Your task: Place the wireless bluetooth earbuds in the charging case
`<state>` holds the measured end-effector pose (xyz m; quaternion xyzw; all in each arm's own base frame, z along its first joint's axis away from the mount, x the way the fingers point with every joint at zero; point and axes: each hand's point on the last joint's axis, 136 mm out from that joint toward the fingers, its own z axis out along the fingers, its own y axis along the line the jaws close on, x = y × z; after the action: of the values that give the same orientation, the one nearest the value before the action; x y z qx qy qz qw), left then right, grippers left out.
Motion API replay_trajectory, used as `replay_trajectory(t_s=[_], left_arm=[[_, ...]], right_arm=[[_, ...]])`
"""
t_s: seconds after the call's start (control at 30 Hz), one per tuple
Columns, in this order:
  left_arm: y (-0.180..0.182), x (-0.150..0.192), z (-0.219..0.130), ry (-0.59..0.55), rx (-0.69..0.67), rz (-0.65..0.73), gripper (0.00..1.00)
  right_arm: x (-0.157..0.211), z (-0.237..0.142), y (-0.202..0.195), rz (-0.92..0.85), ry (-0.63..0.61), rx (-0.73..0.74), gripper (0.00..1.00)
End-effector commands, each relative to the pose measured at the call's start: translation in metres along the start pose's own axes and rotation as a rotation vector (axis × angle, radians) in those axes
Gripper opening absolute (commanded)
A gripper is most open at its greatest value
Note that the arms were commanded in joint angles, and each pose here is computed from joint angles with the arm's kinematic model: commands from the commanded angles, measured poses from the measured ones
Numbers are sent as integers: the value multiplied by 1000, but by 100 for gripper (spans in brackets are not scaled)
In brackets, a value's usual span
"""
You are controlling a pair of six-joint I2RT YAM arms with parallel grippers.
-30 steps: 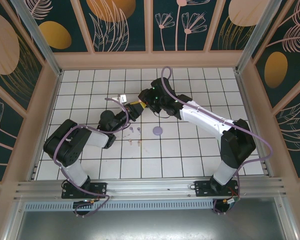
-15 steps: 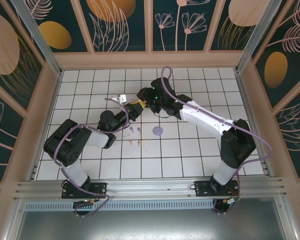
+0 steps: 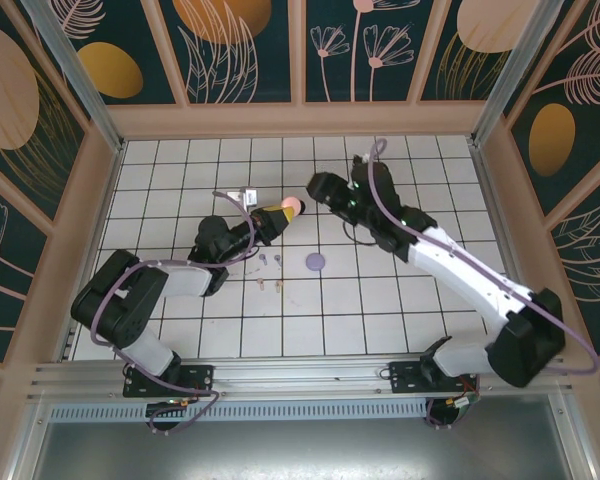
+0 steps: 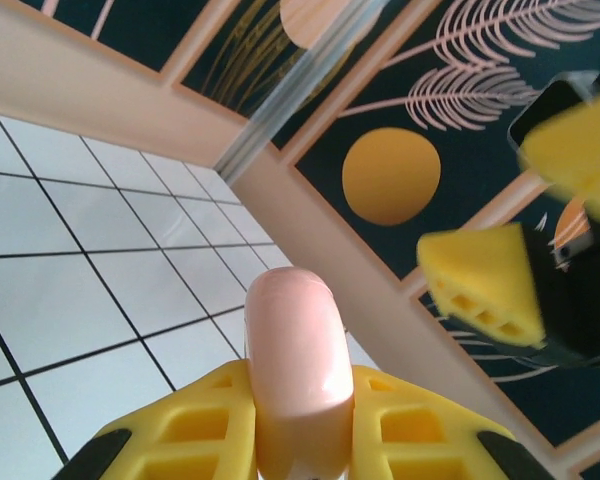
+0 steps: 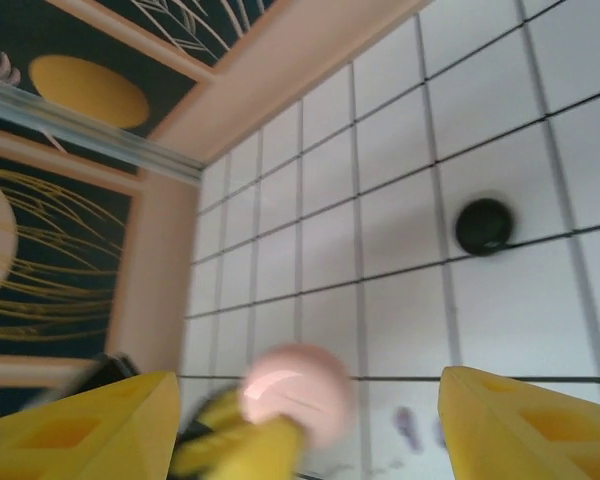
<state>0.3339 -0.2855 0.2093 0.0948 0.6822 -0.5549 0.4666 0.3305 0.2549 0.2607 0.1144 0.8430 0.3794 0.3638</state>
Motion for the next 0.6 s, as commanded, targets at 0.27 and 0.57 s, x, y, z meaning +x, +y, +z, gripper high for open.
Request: replay_trajectory(t_s=[0.27,0.57], left_arm=[[-34,24,20,285,181,73,0],[-52,26,20,348,271,59,0]], right_arm=[[28,-53,-42,-424,17,-192,70],[44,-47,-15,-465,111,-363,69]])
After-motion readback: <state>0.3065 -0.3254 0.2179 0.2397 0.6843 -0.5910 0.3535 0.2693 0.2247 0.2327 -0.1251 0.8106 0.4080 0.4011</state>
